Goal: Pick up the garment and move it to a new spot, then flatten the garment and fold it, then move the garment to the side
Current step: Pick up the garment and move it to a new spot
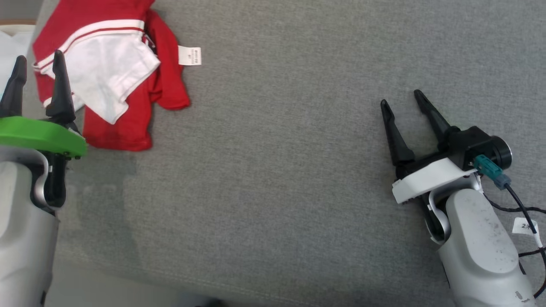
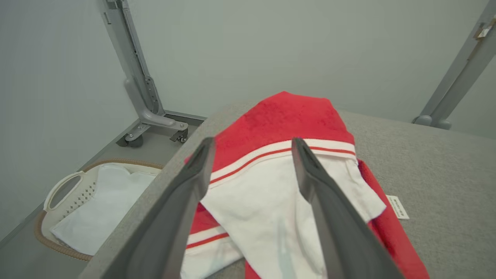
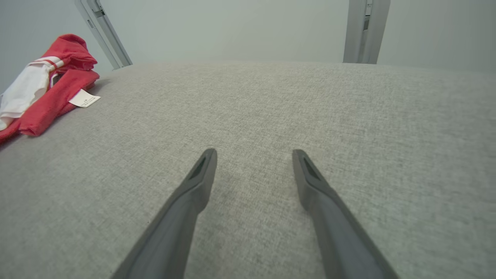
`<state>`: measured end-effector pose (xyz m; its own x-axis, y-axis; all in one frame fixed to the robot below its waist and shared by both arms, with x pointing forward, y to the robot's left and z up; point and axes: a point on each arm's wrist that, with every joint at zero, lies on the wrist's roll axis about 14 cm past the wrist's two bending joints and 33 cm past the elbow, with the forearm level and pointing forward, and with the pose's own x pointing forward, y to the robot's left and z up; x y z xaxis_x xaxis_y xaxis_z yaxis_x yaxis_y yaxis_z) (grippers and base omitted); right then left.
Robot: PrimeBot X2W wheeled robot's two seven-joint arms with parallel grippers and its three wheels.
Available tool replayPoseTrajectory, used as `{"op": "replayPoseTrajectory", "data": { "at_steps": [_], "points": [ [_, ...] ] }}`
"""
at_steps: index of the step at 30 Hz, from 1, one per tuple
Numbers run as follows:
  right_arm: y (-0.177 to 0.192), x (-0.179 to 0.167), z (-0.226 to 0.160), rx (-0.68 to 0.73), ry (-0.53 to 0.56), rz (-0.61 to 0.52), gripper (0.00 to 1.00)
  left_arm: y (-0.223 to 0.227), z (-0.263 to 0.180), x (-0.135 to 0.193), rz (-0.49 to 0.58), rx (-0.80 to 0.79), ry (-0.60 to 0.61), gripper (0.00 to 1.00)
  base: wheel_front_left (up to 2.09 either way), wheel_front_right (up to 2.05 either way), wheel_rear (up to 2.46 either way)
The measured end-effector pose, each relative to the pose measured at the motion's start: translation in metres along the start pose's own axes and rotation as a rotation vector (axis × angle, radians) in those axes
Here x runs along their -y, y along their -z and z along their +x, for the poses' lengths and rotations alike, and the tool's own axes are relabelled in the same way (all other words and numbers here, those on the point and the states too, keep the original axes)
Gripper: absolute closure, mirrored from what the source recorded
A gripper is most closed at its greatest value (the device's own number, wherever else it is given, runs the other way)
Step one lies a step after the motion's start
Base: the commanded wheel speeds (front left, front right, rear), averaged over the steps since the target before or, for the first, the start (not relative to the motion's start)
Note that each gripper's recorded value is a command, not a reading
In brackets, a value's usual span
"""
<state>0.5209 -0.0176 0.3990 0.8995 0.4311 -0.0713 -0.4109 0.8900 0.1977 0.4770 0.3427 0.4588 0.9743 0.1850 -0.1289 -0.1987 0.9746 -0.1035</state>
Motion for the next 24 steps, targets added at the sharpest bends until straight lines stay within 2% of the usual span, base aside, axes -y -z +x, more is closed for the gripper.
{"op": "replayPoseTrajectory", "data": {
  "at_steps": [5, 12, 13, 14, 15, 21, 24],
  "points": [
    [0.0, 0.022, -0.003, 0.015, 0.05, 0.003, 0.0, 0.039, 0.024, 0.009, -0.05, -0.13, 0.021, 0.0, 0.0, 0.0, 0.0],
    [0.002, 0.051, -0.01, 0.019, 0.122, -0.007, 0.0, 0.106, 0.031, 0.022, -0.144, -0.352, 0.015, 0.0, 0.0, 0.0, 0.0],
    [0.002, 0.055, -0.012, 0.019, 0.13, -0.008, 0.0, 0.111, 0.031, 0.022, -0.148, -0.361, 0.01, 0.05, 0.0, 0.0, 0.0],
    [0.003, 0.059, -0.013, 0.018, 0.14, -0.01, 0.0, 0.115, 0.032, 0.024, -0.135, -0.371, 0.019, 0.57, 0.0, 0.0, 0.0],
    [0.003, 0.062, -0.015, 0.016, 0.148, -0.012, 0.0, 0.116, 0.034, 0.026, -0.128, -0.369, 0.024, 1.0, 0.0, 0.0, 0.0],
    [-0.003, 0.071, -0.023, 0.017, 0.178, -0.014, 0.0, 0.096, 0.039, 0.031, -0.095, -0.294, 0.056, 1.0, 0.0, 0.0, 0.0],
    [-0.006, 0.072, -0.032, 0.008, 0.19, -0.009, 0.0, 0.045, 0.054, 0.039, -0.075, -0.155, 0.102, 1.0, 0.0, 0.0, 0.0]
  ]
}}
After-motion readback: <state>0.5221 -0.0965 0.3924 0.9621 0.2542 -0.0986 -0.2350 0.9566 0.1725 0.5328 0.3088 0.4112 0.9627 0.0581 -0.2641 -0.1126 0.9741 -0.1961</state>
